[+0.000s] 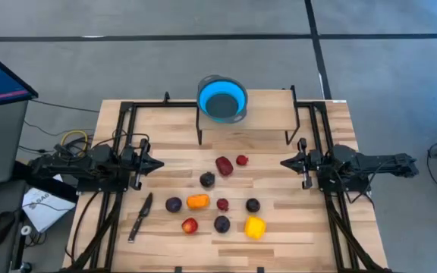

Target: Pick & Place Fruit

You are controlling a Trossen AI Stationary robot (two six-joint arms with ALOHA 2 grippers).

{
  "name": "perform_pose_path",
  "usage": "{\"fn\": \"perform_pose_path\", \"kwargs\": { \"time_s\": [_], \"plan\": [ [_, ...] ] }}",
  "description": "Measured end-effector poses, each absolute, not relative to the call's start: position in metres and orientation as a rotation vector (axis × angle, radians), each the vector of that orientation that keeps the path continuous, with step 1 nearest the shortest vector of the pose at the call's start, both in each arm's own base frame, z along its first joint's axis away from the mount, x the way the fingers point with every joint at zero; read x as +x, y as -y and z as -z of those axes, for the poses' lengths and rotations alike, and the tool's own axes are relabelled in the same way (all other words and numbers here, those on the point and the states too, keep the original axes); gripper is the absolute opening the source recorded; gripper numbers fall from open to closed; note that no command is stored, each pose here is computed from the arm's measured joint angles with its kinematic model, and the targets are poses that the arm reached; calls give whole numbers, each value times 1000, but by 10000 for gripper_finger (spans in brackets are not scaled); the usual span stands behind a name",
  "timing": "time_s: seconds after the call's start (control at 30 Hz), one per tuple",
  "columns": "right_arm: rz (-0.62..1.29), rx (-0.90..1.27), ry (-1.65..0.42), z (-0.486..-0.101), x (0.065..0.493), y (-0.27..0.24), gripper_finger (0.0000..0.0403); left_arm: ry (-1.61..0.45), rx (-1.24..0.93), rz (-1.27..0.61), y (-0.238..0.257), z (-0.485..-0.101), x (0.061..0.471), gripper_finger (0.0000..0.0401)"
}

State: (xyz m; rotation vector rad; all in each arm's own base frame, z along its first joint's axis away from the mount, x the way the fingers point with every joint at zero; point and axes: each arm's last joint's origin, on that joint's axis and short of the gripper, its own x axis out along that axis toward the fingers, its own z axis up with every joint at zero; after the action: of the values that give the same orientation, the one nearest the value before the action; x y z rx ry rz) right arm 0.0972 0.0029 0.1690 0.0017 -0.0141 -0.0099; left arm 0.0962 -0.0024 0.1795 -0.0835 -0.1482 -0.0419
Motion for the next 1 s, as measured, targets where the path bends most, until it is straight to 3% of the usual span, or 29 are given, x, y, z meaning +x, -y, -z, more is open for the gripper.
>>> {"fn": "perform_pose_path", "kwargs": {
  "time_s": [0.87, 1.0],
  "plan": [
    [13, 2, 38, -171, 97, -3, 0, 163, -84, 42, 2, -181, 96, 8],
    [-5, 204, 176, -184, 96, -3, 0, 164, -84, 41, 2, -181, 96, 8]
  ]
}}
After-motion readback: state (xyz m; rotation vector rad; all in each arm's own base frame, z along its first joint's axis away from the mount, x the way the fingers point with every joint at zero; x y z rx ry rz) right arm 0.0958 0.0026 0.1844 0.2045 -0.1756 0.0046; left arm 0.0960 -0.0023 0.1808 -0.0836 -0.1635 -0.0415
